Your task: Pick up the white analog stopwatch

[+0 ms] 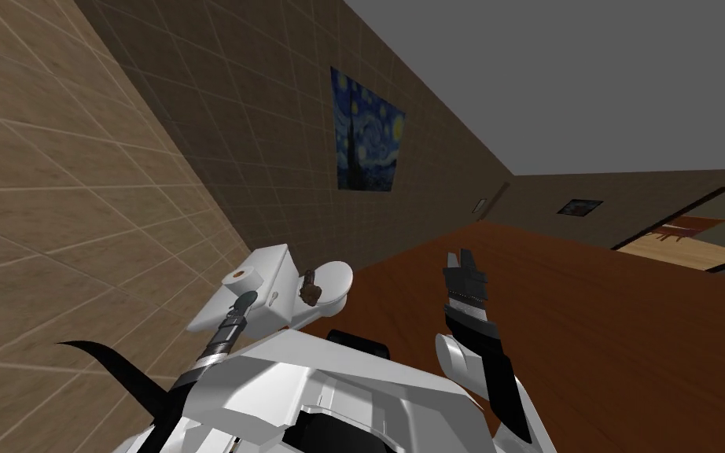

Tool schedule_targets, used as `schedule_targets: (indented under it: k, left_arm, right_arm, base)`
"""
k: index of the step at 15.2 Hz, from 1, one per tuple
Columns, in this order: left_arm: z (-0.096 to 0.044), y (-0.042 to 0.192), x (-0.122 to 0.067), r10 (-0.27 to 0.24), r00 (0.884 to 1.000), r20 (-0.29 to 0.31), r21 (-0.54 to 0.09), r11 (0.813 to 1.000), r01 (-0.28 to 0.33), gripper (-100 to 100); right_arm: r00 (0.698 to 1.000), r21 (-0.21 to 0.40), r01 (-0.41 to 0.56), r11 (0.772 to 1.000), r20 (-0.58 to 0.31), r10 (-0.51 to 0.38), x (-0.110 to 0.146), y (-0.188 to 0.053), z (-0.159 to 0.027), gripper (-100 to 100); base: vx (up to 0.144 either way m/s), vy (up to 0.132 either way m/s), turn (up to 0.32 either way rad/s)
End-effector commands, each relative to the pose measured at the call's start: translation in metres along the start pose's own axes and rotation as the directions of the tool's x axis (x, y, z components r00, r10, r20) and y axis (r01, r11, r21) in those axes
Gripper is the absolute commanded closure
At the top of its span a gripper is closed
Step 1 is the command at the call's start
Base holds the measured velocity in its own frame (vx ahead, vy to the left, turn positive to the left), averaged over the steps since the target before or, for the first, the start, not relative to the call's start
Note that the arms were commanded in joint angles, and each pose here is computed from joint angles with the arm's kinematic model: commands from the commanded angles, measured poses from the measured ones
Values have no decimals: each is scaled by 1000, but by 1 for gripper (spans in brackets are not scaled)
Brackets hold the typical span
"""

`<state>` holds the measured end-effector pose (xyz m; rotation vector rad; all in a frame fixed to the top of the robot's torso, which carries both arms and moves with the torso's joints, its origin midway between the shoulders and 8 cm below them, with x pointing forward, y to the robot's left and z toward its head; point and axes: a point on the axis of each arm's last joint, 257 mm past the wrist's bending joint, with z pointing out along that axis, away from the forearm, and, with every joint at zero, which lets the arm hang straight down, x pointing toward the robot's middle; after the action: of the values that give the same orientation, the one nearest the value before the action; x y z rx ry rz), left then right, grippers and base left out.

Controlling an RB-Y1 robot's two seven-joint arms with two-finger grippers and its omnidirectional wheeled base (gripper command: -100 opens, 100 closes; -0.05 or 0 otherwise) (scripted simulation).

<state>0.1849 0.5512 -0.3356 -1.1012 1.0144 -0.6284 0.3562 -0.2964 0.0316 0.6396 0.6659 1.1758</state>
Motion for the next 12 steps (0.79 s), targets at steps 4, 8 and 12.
schedule_targets:
  k: [4, 8, 12]
  left_arm:
    - [-1, 1, 13, 1, 1000, 31, -30, 1000, 0, 100]
    - [-2, 1, 15, -20, 998, 68, -43, 999, 23, 100]
    - [-3, 3, 21, -36, 995, 89, -60, 997, 41, 100]
  right_arm:
    - [1000, 0, 0, 1000, 0, 0, 0, 0, 0, 0]
    - [1000, 0, 0, 1000, 0, 0, 0, 0, 0, 0]
    - [1000, 0, 0, 1000, 0, 0, 0, 0, 0, 0]
  base:
    - [-89, 24, -120]
    - [-88, 23, -136]
    - [-88, 22, -109]
